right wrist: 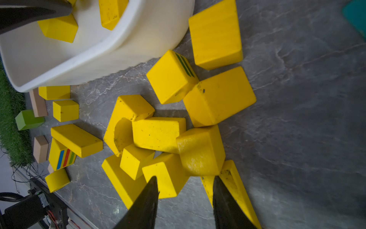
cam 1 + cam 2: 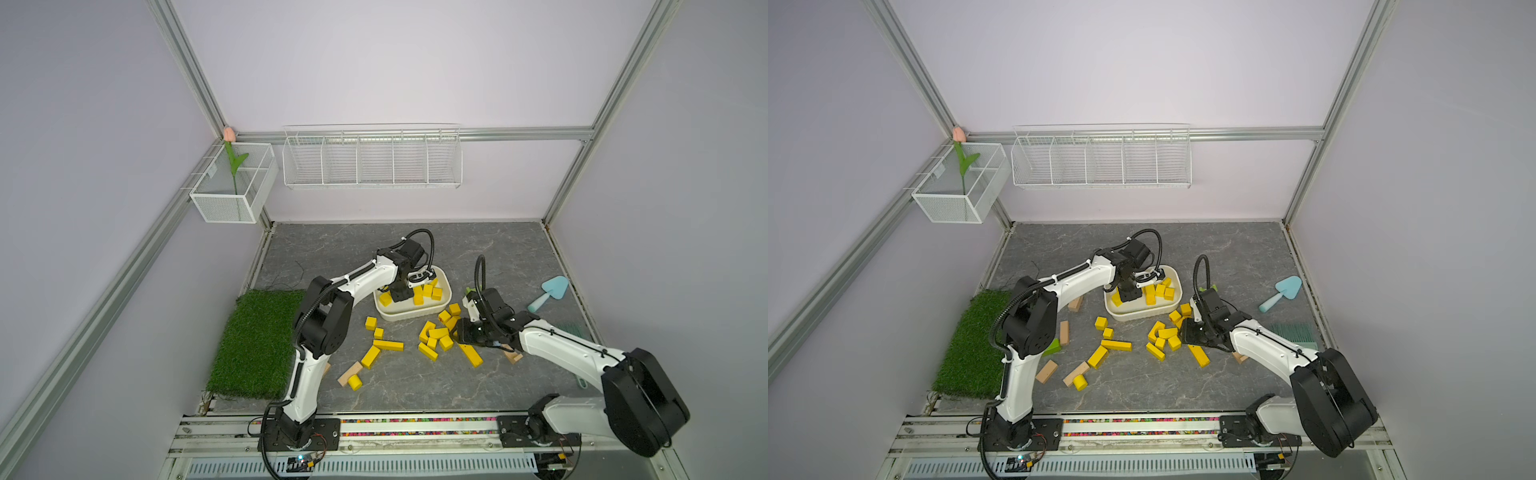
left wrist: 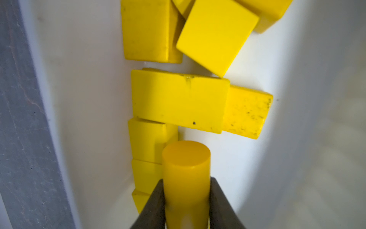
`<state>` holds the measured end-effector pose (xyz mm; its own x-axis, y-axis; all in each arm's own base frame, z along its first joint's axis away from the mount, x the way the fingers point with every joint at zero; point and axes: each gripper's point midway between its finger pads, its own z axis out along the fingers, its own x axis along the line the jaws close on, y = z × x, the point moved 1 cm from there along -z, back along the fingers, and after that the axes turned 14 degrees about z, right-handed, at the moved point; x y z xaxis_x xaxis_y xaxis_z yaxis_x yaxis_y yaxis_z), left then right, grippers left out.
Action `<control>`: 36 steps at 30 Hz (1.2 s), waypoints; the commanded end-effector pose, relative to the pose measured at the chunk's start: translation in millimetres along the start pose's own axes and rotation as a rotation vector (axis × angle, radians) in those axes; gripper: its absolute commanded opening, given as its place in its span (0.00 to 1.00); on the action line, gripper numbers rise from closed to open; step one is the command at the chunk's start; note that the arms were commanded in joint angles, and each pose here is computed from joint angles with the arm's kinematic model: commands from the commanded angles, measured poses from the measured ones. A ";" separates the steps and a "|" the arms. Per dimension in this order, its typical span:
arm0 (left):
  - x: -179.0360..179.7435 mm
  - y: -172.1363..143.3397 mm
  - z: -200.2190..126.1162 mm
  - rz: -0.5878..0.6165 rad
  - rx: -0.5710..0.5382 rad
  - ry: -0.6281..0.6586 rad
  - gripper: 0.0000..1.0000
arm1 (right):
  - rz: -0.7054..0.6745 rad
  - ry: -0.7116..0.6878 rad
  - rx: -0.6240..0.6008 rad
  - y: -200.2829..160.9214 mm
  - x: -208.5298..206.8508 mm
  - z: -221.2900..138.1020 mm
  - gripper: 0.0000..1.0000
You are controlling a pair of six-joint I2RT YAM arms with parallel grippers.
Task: Pick out the yellow building blocks
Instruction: Place the building block in the storage box.
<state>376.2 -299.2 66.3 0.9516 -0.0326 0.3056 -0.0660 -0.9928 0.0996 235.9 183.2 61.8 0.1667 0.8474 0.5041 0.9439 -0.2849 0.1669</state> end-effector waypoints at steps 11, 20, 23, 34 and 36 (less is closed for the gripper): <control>7.5 4.0 -3.7 0.011 -0.005 0.039 0.40 | 0.007 0.015 0.000 1.0 -1.2 0.3 0.47; 15.7 3.9 -19.9 -0.011 -0.012 0.082 0.39 | 0.003 0.017 -0.003 3.3 -0.4 -0.5 0.47; 20.0 6.7 -38.1 -0.036 -0.048 0.110 0.38 | 0.001 0.018 -0.007 4.2 0.0 -1.5 0.47; 1.4 16.7 -164.2 -0.278 -0.500 0.266 0.35 | 0.002 0.031 -0.054 3.5 -2.3 -13.2 0.47; -12.6 15.8 -183.3 -0.339 -0.626 0.272 0.34 | 0.015 0.012 -0.069 3.3 -6.8 -16.8 0.47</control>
<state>327.2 -280.0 220.3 0.8337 0.2877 0.4714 -0.0239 -0.8340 0.5512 237.3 177.6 75.0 0.1555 0.8311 0.5340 0.9282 -0.3078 0.2089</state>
